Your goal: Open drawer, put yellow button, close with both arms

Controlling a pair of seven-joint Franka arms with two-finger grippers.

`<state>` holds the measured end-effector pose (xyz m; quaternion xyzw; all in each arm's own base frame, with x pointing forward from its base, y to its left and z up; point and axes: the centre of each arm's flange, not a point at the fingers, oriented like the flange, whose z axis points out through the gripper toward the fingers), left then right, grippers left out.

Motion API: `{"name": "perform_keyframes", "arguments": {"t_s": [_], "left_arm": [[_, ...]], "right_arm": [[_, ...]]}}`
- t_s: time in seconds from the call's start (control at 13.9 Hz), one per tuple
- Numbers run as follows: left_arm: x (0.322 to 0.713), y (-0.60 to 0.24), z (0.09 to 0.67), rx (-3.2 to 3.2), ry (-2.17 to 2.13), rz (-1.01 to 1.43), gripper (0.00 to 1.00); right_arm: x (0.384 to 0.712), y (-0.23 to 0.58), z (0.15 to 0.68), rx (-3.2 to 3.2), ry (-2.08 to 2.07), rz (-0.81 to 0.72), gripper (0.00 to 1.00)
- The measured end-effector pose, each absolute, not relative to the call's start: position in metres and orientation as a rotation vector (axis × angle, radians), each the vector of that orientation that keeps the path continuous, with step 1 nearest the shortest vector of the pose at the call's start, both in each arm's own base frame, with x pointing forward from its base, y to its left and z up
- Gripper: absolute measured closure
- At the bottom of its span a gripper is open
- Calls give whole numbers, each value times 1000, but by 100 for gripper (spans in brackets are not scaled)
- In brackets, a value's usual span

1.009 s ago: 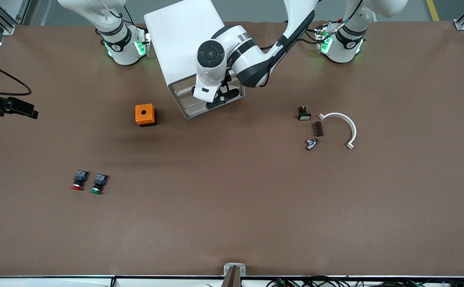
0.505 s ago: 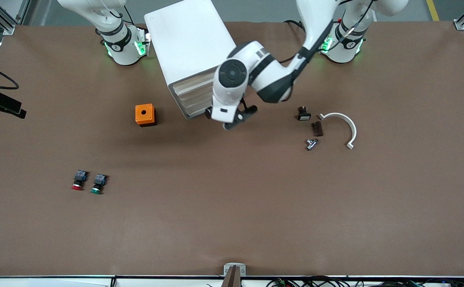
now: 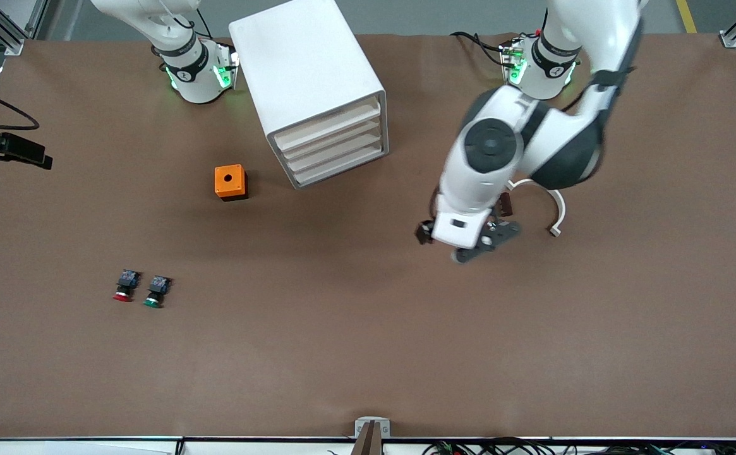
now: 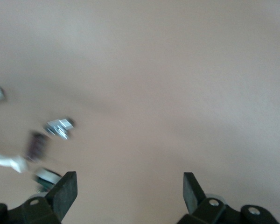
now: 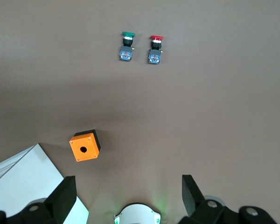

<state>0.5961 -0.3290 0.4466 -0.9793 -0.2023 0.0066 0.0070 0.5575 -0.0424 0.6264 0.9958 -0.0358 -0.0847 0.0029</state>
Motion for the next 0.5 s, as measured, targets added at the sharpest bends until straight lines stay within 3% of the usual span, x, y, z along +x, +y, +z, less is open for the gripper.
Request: {"name": "perform_keyframes", "arguments": {"t_s": [0.29, 0.5], "left_arm": [[624, -204, 514, -3088, -519, -41, 0], [620, -145, 554, -3078, -526, -60, 0]], "right_arm": [[548, -43, 635, 3130, -111, -213, 0], [543, -44, 634, 3135, -110, -192, 0]]}}
